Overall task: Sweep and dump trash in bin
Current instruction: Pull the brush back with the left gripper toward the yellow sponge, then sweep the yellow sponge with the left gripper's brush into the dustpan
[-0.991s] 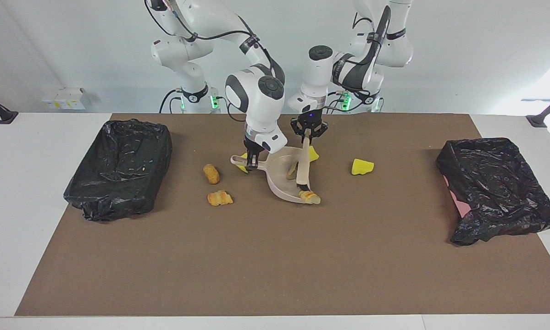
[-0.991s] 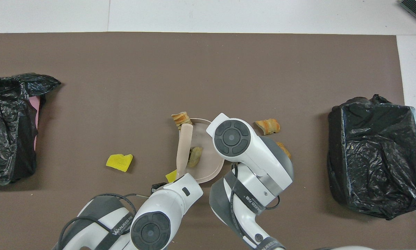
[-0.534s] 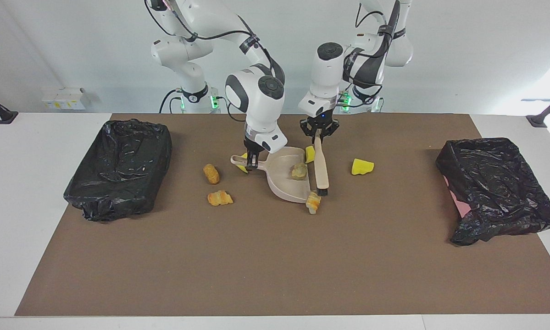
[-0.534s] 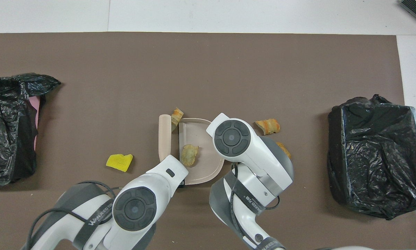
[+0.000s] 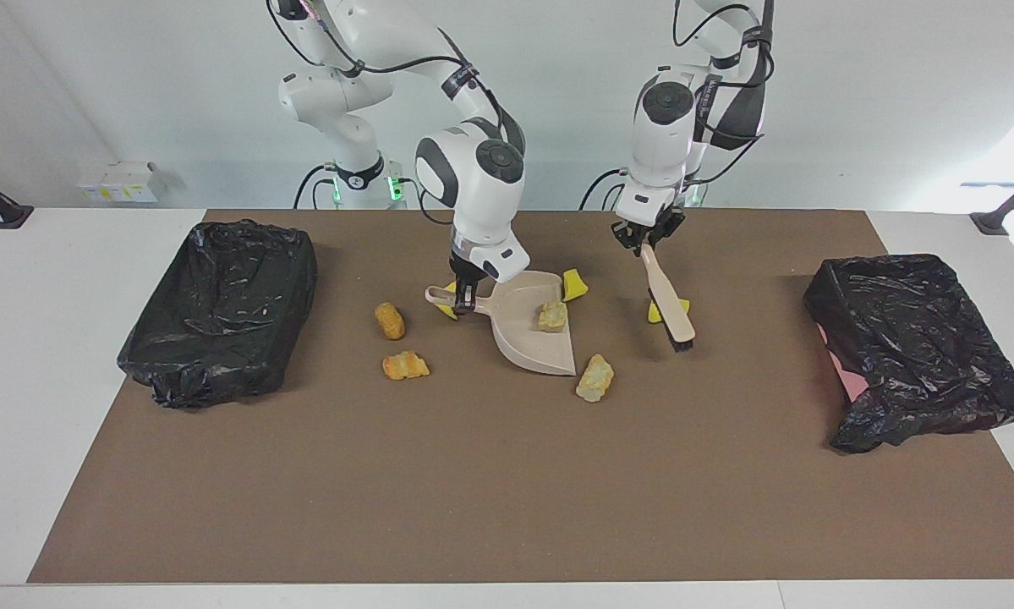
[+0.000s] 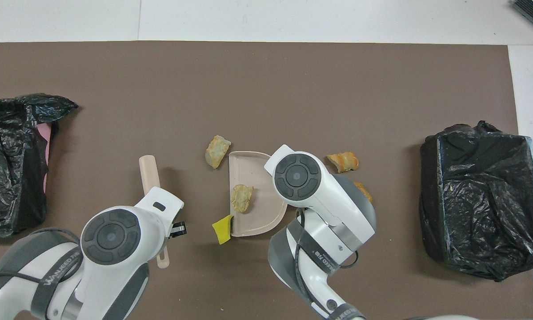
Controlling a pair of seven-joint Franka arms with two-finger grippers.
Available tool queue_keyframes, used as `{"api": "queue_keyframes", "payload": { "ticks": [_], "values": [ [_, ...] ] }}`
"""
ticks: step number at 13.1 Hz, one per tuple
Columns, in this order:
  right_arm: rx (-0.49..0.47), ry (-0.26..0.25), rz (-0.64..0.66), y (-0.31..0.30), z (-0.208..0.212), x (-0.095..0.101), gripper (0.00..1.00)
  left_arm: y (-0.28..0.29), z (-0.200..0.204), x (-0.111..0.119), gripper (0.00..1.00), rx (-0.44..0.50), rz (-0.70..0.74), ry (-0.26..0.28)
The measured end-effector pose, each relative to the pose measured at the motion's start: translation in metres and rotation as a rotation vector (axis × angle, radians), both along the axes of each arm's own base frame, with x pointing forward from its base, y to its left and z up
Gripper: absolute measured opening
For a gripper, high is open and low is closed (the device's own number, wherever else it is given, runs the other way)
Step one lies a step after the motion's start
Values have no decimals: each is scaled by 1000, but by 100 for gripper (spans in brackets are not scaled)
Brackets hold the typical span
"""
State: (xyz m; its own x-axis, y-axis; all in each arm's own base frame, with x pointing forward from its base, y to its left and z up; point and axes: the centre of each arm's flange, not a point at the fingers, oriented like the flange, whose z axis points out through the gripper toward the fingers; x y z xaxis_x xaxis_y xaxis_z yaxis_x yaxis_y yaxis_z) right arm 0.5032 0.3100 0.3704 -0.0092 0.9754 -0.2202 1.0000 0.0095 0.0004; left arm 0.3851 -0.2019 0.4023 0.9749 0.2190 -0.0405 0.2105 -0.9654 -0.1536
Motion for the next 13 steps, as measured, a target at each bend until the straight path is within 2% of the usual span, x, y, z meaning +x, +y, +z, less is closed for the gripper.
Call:
{"api": "queue_keyframes", "payload": {
  "ticks": [1,6,9,13],
  "values": [
    [0,0,0,0,0,0,32,15,-6,-3,26,8,28,4],
    [0,0,0,0,0,0,32,77,-25,-29,26,-17,153,-47],
    [0,0,0,0,0,0,32,75,-31,-39,26,-26,139,-72],
    [0,0,0,0,0,0,32,49,-39,-51,26,-52,76,-75]
  ]
}}
